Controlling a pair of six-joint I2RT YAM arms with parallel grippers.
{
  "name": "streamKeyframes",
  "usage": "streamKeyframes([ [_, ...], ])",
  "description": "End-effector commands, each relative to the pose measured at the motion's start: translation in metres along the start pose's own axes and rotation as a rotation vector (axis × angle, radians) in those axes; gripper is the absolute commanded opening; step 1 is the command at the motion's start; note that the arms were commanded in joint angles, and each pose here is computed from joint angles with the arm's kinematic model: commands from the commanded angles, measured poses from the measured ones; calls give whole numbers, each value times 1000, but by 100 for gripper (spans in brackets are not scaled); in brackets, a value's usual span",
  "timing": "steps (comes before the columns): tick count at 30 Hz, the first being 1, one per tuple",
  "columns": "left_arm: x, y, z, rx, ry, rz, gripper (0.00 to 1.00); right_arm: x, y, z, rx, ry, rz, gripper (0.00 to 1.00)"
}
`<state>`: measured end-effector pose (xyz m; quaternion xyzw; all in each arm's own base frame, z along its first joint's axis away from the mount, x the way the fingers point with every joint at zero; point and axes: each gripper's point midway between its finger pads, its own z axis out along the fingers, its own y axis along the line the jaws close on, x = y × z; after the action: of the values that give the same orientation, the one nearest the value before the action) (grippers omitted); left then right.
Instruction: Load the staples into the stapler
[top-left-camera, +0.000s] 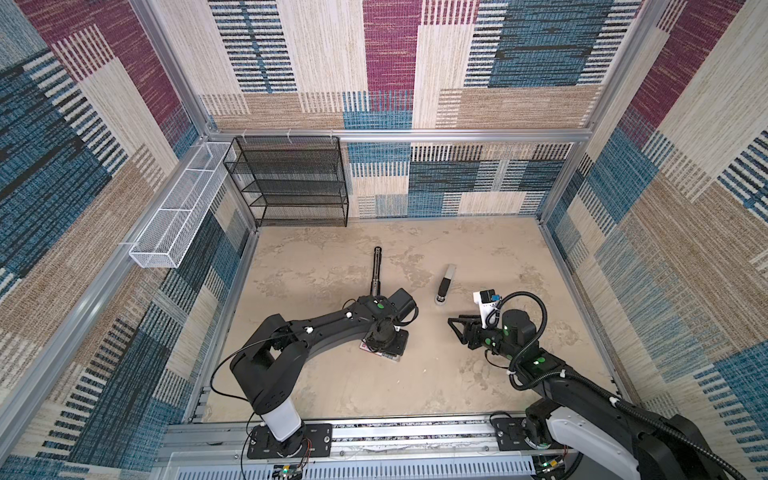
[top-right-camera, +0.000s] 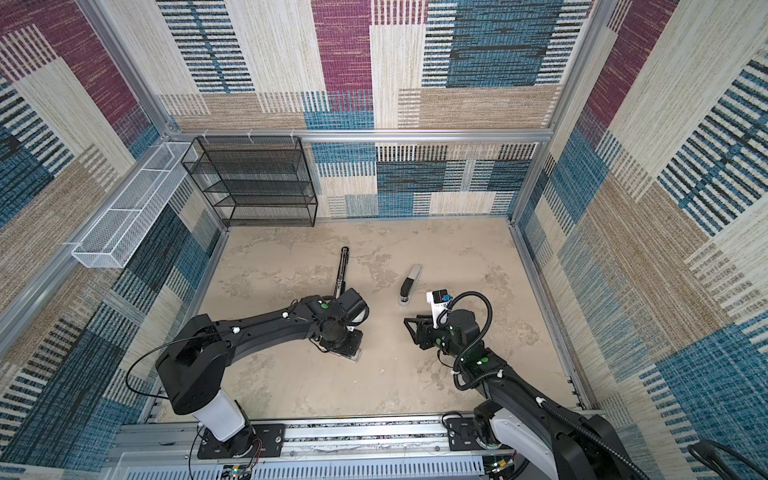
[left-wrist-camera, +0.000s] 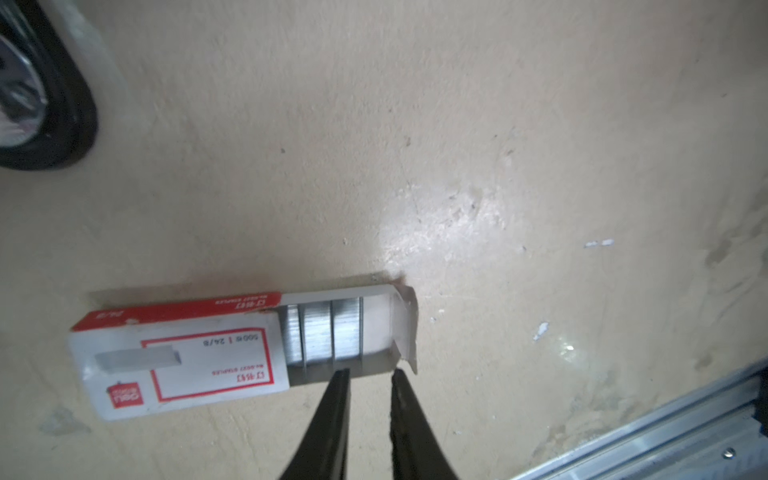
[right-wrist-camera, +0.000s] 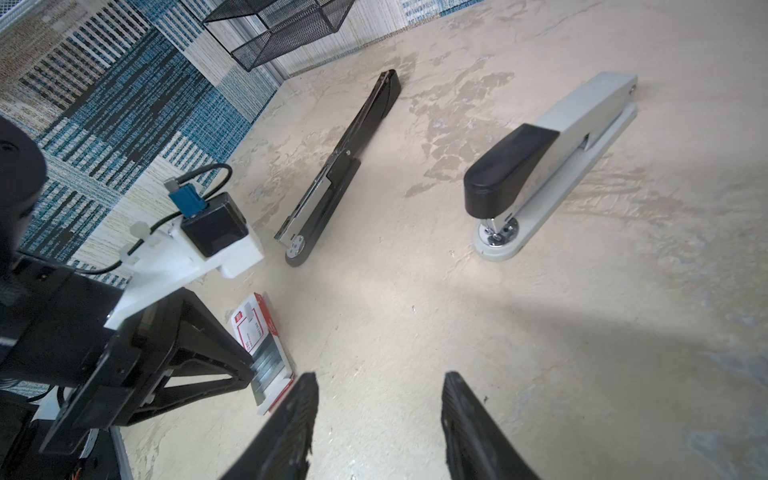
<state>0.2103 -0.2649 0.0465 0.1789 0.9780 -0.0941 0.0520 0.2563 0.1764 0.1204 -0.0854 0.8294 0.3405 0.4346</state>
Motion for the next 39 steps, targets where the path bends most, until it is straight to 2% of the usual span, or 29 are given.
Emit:
streamKeyframes([
  [1, 6, 2, 3, -19, 21, -18, 23, -8, 3, 1, -14, -32, -1, 52],
  [10, 3, 2, 9, -40, 24, -8, 21, -7, 2, 0, -6, -36, 1, 52],
  [20, 3, 6, 18, -74, 39, -6, 23, -8, 1, -3, 1, -44, -3, 52],
  [28, 8, 7, 27, -88, 66, -3, 18, -8, 0, -5, 8, -49, -5, 52],
  [39, 13, 6, 33, -90, 93, 10, 0, -9, -1, -5, 14, -56, -9, 52],
])
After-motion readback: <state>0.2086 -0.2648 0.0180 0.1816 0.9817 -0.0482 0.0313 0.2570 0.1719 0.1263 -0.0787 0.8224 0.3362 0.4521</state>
